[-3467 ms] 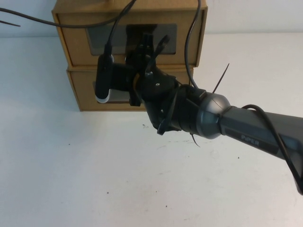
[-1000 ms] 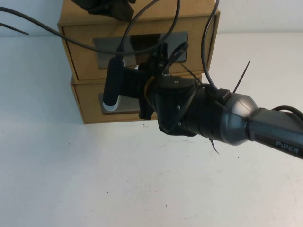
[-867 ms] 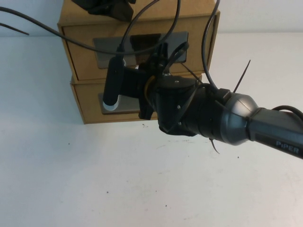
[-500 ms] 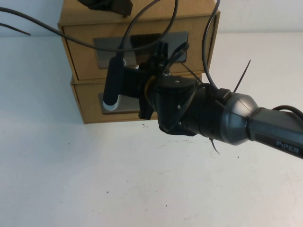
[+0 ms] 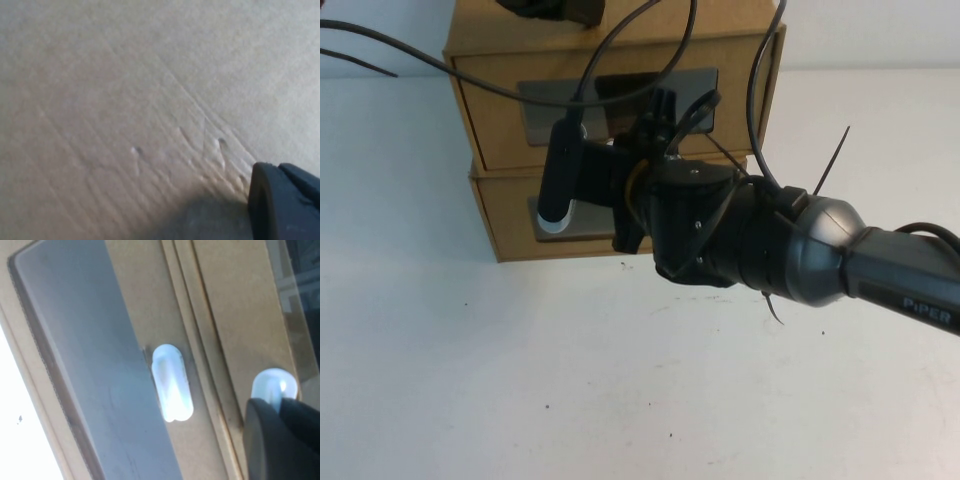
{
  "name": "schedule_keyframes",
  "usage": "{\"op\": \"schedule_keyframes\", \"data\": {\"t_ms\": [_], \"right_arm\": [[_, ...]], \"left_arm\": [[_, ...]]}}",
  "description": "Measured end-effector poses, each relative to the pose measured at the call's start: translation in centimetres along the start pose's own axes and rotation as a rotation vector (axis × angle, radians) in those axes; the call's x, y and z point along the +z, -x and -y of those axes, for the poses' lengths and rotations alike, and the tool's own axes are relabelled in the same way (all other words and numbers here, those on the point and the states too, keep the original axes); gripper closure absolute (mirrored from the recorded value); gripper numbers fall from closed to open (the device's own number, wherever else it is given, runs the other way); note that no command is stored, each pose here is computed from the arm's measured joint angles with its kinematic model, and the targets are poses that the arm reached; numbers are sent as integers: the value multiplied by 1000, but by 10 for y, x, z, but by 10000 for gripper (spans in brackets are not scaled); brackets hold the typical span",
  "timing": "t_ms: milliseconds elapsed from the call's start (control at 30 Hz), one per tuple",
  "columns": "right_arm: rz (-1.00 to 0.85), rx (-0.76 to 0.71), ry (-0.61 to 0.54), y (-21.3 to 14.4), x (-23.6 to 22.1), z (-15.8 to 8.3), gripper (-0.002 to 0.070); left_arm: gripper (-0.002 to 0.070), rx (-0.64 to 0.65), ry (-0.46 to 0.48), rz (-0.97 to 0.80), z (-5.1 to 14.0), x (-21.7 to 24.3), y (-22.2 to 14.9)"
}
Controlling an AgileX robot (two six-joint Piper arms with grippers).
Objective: Open the shoe box
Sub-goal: 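Pull the top drawer of the cardboard box fully open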
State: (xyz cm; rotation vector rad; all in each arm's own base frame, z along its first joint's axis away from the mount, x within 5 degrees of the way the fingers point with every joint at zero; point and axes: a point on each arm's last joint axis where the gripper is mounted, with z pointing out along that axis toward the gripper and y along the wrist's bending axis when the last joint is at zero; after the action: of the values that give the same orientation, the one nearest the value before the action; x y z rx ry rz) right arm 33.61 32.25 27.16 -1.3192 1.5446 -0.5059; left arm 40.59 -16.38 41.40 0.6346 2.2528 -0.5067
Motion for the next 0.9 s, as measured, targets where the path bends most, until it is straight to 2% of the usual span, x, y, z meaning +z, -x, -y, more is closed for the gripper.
{"op": "schedule_keyframes", "data": {"t_ms": [367, 700, 900], "right_arm": [[-13, -45, 15, 0, -13, -8, 668], [4, -38, 73, -7, -55, -16, 669], [10, 16, 131, -11, -91, -24, 669]], "left_arm": [[680, -8, -14, -21, -1, 1, -2], [680, -23, -37, -34, -2, 2, -3], [680, -26, -45, -36, -1, 2, -3]]}}
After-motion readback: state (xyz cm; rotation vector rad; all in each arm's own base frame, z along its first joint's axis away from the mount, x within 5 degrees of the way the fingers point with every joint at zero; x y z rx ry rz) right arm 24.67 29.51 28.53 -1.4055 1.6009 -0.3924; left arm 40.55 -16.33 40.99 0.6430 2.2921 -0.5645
